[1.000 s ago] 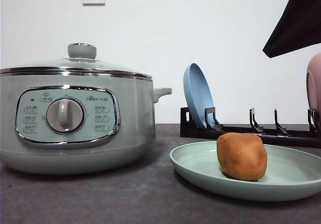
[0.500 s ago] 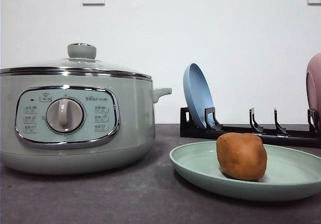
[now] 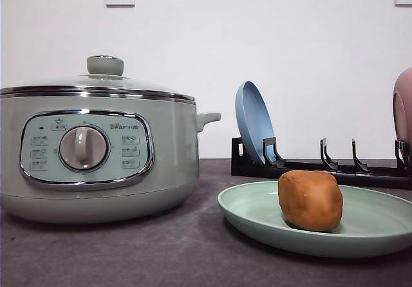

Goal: Transfer potato from steamer to green plate

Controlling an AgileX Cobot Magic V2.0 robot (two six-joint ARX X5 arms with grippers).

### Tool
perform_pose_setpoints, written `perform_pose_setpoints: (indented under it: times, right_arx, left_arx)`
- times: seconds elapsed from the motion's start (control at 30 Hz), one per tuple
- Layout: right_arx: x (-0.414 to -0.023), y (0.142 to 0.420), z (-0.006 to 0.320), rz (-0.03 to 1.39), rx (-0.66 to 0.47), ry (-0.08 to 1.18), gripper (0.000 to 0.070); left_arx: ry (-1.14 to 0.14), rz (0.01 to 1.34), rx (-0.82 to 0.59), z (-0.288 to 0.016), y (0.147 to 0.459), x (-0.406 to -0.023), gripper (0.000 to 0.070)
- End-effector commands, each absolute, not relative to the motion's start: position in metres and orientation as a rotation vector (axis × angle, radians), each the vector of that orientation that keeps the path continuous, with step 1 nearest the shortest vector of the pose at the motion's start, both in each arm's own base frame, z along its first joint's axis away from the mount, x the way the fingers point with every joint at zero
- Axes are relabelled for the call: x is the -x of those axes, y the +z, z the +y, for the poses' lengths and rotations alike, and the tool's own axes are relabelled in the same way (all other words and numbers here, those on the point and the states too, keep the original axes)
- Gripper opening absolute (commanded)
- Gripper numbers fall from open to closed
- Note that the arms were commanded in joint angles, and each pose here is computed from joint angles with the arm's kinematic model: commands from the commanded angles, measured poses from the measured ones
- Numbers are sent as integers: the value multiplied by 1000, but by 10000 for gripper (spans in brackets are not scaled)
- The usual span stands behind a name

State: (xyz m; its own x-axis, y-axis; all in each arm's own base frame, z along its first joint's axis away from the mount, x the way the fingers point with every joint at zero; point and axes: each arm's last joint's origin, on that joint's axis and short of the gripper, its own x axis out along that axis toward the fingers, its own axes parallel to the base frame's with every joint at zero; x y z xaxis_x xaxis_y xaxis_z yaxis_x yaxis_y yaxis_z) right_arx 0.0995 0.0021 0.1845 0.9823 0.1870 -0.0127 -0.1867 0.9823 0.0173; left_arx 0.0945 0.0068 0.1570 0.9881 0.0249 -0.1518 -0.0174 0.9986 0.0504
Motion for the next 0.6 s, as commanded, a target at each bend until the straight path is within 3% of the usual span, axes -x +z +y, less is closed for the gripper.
perform_pose_setpoints:
  times: [0.0, 0.57]
  right_arx:
    - [-99, 179, 2, 10, -11, 186, 4]
    - [-95, 151, 3, 158, -33, 190, 4]
  left_arx:
    - [21, 178, -45, 7, 151, -95, 1]
    - [21, 178, -45, 7, 151, -95, 1]
